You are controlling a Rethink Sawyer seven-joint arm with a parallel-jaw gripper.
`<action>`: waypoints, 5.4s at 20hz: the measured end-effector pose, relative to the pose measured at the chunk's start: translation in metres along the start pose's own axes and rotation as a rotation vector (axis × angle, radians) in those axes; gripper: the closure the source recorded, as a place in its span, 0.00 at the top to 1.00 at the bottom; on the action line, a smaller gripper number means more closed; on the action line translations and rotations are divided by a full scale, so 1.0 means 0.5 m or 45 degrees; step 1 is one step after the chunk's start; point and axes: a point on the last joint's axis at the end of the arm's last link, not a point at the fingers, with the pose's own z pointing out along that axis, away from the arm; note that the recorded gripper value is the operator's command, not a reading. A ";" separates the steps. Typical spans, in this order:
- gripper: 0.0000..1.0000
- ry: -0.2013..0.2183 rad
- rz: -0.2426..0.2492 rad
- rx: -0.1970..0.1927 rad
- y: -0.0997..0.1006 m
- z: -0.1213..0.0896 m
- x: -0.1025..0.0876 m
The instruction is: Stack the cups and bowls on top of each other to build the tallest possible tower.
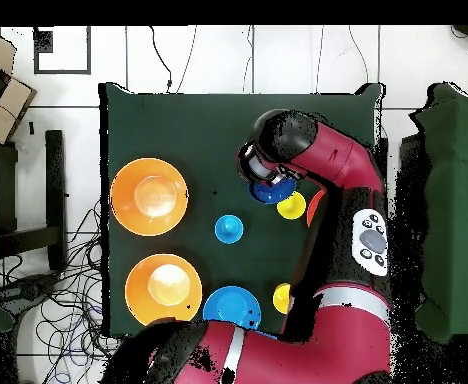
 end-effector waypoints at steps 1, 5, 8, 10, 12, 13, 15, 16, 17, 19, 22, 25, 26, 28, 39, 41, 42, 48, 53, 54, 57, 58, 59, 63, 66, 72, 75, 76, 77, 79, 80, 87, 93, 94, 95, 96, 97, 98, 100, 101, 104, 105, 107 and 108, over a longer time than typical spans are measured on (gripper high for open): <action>0.00 0.004 0.007 -0.003 0.005 0.001 0.003; 0.00 0.014 0.023 -0.020 0.017 -0.001 0.009; 0.00 0.028 0.038 -0.029 0.024 -0.003 0.013; 0.00 0.038 0.047 -0.031 0.026 -0.004 0.016; 0.00 0.053 0.054 -0.032 0.028 -0.005 0.019; 0.00 0.060 0.055 -0.030 0.028 -0.006 0.021; 0.00 0.081 0.056 -0.025 0.028 -0.007 0.026; 0.00 0.100 0.055 -0.016 0.028 -0.008 0.032; 0.00 0.114 0.054 -0.008 0.027 -0.008 0.036; 0.00 0.127 0.054 -0.001 0.026 -0.009 0.039; 0.00 0.151 0.054 0.012 0.027 -0.015 0.043; 0.00 0.158 0.053 0.017 0.028 -0.023 0.042; 0.00 0.158 0.052 0.019 0.029 -0.026 0.041; 0.00 0.158 0.055 0.022 0.029 -0.039 0.034; 0.00 0.129 0.097 -0.012 0.041 -0.069 0.008; 0.00 0.131 0.115 -0.016 0.044 -0.070 0.010; 0.00 0.133 0.129 -0.019 0.048 -0.070 0.012; 0.00 0.145 0.183 -0.030 0.070 -0.068 0.026; 0.00 0.154 0.199 -0.022 0.086 -0.056 0.041; 0.00 0.157 0.201 -0.017 0.092 -0.051 0.047; 0.00 0.163 0.207 -0.014 0.098 -0.044 0.052; 0.00 0.165 0.207 -0.013 0.099 -0.042 0.053; 0.00 0.166 0.207 -0.012 0.100 -0.041 0.055; 0.00 0.166 0.205 -0.011 0.102 -0.040 0.056; 0.00 0.167 0.206 -0.011 0.102 -0.040 0.056; 0.00 0.176 0.213 -0.019 0.102 -0.039 0.058; 0.00 0.184 0.222 -0.036 0.106 -0.043 0.057; 0.00 0.188 0.226 -0.042 0.108 -0.044 0.057; 0.00 0.189 0.227 -0.044 0.108 -0.045 0.057; 0.00 0.195 0.234 -0.056 0.110 -0.049 0.057; 0.00 0.195 0.235 -0.057 0.111 -0.050 0.058; 0.00 0.184 0.254 -0.062 0.110 -0.066 0.059; 0.00 0.172 0.299 -0.074 0.101 -0.093 0.059; 0.00 0.172 0.309 -0.077 0.100 -0.098 0.060; 0.00 0.171 0.324 -0.082 0.097 -0.107 0.061; 0.00 0.170 0.328 -0.083 0.096 -0.109 0.062; 0.00 0.170 0.332 -0.084 0.096 -0.112 0.062; 0.00 0.168 0.342 -0.087 0.094 -0.117 0.064; 0.00 0.169 0.352 -0.090 0.094 -0.123 0.068; 0.00 0.169 0.354 -0.091 0.094 -0.125 0.069; 0.00 0.172 0.360 -0.097 0.094 -0.132 0.075; 0.00 0.178 0.364 -0.103 0.096 -0.133 0.078; 0.00 0.183 0.367 -0.106 0.097 -0.133 0.080; 0.00 0.187 0.370 -0.107 0.098 -0.132 0.082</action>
